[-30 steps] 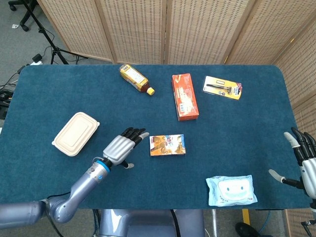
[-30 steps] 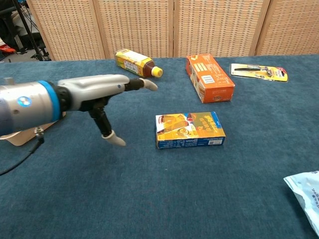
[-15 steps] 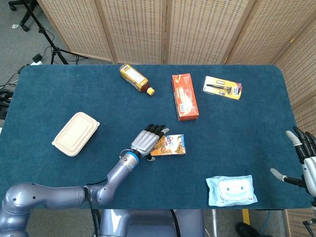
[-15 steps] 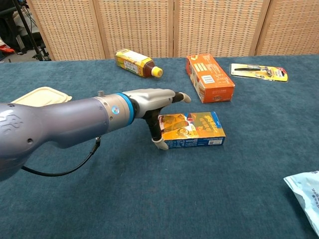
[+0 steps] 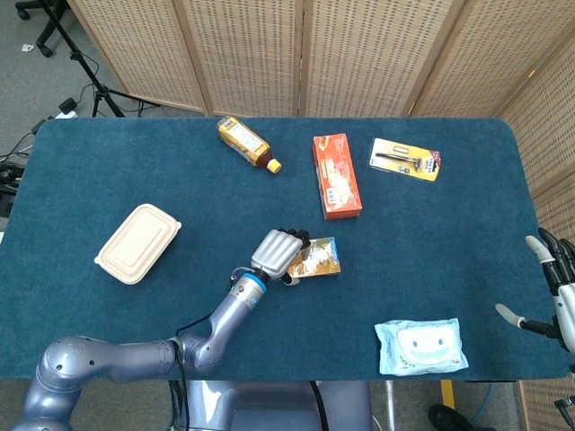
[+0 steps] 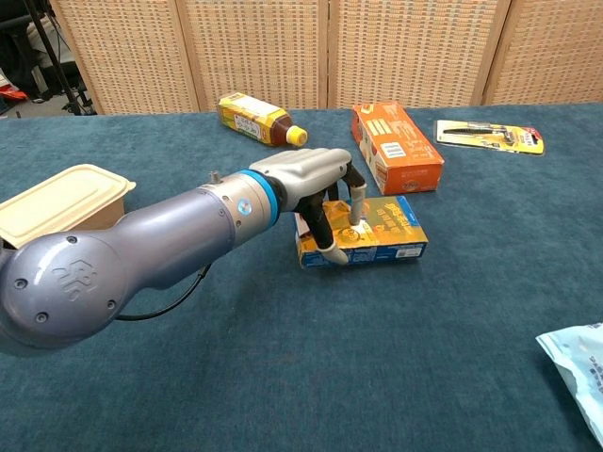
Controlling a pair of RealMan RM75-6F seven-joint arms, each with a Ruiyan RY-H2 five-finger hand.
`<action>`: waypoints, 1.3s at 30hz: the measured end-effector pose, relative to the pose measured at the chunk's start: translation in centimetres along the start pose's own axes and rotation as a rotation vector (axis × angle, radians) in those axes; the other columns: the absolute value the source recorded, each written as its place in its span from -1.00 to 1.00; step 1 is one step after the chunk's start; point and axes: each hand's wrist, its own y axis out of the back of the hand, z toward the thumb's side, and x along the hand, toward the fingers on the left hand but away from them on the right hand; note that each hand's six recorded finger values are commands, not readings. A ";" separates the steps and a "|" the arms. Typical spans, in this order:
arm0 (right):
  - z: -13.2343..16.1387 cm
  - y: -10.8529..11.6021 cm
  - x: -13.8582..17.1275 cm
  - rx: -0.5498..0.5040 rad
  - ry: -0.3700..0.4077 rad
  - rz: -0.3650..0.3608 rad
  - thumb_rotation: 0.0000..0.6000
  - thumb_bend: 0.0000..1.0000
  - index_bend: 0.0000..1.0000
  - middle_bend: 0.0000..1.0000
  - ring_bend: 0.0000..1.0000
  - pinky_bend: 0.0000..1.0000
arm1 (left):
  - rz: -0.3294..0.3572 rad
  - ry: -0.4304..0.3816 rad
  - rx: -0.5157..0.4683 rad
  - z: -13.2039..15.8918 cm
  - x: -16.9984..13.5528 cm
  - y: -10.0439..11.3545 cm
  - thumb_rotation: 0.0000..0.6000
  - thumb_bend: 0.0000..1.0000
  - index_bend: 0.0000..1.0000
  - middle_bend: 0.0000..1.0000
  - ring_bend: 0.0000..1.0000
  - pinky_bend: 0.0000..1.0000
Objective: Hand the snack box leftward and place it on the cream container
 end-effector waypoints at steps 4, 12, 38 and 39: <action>0.1 0.0 0.1 0.001 -0.001 0.002 1.00 -1.00 -1.00 -1.00 -1.00 -1.00 | 0.015 -0.001 0.008 -0.9 -0.9 1.2 1.00 -0.44 0.13 0.15 -0.06 0.04; 0.4 -0.1 0.3 -0.005 0.006 0.008 1.00 -1.00 -1.00 -1.00 -1.00 -1.00 | 0.115 0.067 0.067 -6.6 -4.8 6.8 1.00 -0.45 0.13 0.15 -0.06 0.04; 1.8 -0.9 0.8 -0.005 0.039 0.035 1.00 -1.00 -1.00 -1.00 -1.00 -1.00 | 0.220 0.631 -0.142 -27.4 -23.2 9.4 1.00 -0.46 0.13 0.15 -0.06 0.04; 1.8 -0.9 0.8 -0.006 0.037 0.034 1.00 -1.00 -1.00 -1.00 -1.00 -1.00 | 0.212 0.638 -0.148 -27.5 -23.0 9.1 1.00 -0.46 0.13 0.15 -0.06 0.04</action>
